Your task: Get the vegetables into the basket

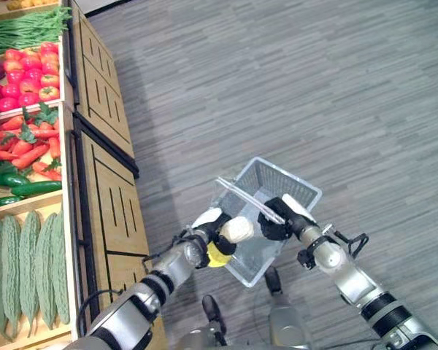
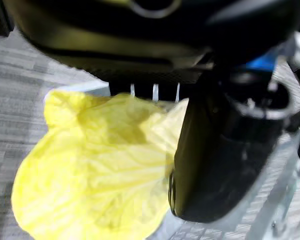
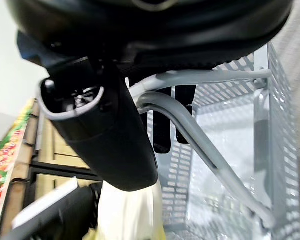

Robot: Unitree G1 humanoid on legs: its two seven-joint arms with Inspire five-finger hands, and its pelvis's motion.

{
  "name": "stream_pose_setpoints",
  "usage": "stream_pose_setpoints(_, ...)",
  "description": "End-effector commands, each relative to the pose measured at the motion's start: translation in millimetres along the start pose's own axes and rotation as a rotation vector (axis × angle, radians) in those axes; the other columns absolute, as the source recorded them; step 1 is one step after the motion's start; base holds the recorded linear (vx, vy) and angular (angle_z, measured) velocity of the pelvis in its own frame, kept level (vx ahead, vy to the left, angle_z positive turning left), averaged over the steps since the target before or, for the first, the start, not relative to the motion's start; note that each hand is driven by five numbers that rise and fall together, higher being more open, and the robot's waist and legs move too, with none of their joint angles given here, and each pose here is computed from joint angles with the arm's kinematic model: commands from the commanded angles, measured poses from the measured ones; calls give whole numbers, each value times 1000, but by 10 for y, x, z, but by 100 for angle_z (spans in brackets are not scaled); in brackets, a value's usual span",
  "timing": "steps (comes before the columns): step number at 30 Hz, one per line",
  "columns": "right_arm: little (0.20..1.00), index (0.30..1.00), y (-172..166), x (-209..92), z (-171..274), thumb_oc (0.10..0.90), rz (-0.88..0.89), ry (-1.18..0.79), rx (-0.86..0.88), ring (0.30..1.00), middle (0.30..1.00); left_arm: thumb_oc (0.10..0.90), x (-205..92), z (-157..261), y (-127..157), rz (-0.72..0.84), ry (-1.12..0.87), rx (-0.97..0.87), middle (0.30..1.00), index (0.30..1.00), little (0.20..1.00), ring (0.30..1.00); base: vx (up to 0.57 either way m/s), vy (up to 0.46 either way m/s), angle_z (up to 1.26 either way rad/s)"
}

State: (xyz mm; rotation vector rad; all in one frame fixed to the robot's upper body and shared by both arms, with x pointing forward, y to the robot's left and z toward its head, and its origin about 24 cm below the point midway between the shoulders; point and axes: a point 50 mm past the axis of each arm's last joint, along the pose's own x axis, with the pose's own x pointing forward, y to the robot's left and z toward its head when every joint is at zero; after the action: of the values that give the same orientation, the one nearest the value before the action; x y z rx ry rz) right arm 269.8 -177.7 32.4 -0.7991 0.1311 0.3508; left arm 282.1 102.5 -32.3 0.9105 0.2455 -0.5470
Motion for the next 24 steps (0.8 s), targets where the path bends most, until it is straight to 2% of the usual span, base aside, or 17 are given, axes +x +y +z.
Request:
stream_pose_setpoints(1,300,300,-457,-12,1110,400,-202,-570,64,300,300,400,42,-16,218,18,-25,115,300,300,300,300,0,0,0)
stream_pose_setpoints(9,300,300,-479,-107,1174,400,-194,-615,38,300,300,400,-63,26,323,49,-89,144,300,300,300,300,-3,-1,4)
stream_pose_setpoints(10,300,300,-478,-106,1175,400,-194,-615,38,300,300,443,-65,24,323,49,-89,144,360,360,360,360,0,0,0)
stream_pose_setpoints(11,300,300,-472,-109,1176,400,-190,-615,32,300,300,635,-72,28,324,49,-92,147,629,629,629,629,0,0,0)
stream_pose_setpoints(12,300,300,-462,-108,1173,400,-184,-612,26,300,300,900,-86,27,324,49,-97,151,1000,1000,1000,1000,0,0,0)
stream_pose_setpoints(13,300,300,-454,-109,1174,400,-180,-612,17,300,300,900,-99,26,326,48,-100,154,1000,1000,1000,1000,38,25,0)
stream_pose_setpoints(14,300,300,-324,-48,1198,400,-126,-611,30,300,300,900,112,282,110,-32,-108,128,1000,1000,1000,1000,0,0,0)
stream_pose_setpoints(16,300,300,-265,-27,1158,400,-101,-592,30,300,300,900,198,464,217,37,-142,175,1000,1000,1000,1000,-16,8,6)
stream_pose_setpoints(18,300,300,-234,-38,1212,400,-85,-614,42,300,300,900,275,456,280,72,-95,153,1000,1000,1000,1000,-3,3,2)
stream_pose_setpoints(24,300,300,-189,-11,1246,400,-62,-617,56,300,300,900,342,529,261,77,-84,149,1000,1000,1000,1000,5,2,-7)
